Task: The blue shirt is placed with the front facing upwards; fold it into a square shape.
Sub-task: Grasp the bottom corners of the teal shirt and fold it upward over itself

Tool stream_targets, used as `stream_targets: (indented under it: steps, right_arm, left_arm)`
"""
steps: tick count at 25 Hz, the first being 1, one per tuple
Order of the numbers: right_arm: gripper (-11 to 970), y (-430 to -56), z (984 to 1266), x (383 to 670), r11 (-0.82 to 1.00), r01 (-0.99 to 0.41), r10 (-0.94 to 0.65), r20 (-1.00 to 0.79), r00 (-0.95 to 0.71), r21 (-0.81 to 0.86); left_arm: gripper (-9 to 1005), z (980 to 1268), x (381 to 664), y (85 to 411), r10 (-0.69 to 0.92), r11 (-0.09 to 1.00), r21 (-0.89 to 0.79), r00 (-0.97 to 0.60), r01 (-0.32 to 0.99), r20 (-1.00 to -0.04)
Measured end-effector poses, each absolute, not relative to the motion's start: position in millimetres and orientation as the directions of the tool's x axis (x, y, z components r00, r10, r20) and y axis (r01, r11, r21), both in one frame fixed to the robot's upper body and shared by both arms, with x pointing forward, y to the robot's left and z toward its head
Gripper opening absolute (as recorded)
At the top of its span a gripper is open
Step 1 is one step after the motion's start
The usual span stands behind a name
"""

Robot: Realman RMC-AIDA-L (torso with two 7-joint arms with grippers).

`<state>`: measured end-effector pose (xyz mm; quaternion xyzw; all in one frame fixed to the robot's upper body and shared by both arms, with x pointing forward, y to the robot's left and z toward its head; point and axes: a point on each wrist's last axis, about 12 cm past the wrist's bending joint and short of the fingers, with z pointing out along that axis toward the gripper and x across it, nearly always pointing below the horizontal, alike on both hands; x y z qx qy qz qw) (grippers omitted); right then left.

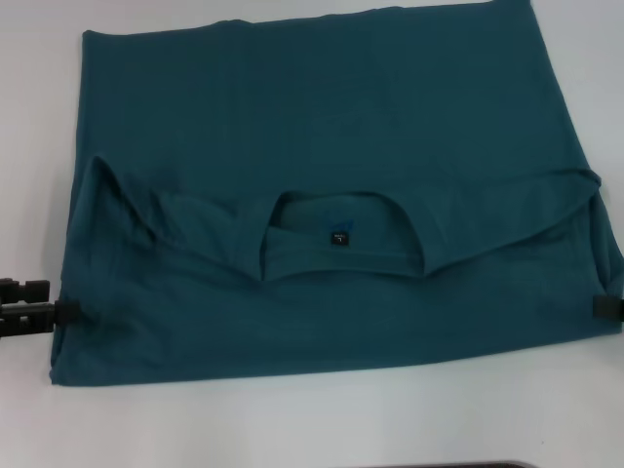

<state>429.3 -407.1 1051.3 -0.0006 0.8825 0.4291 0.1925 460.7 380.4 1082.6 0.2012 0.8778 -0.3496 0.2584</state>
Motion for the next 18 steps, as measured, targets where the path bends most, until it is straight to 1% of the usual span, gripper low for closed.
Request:
stream_targets:
  steps: [11, 18]
  right_arm:
    - [703, -399.9, 1049.7, 434.3, 0.616, -0.181, 0.147, -0.337, -0.930, 0.767]
    - [676, -401.1, 1048.3, 435.1, 0.634, -0.185, 0.131, -0.341, -0.931, 0.751]
  left_arm:
    - [739, 1082.6, 462.4, 379.2, 0.175, 0.670, -0.512, -0.785, 0.537, -0.594]
    - [739, 1082.9, 462.5, 380.0, 0.176, 0.673, -0.510, -0.785, 0.536, -0.594]
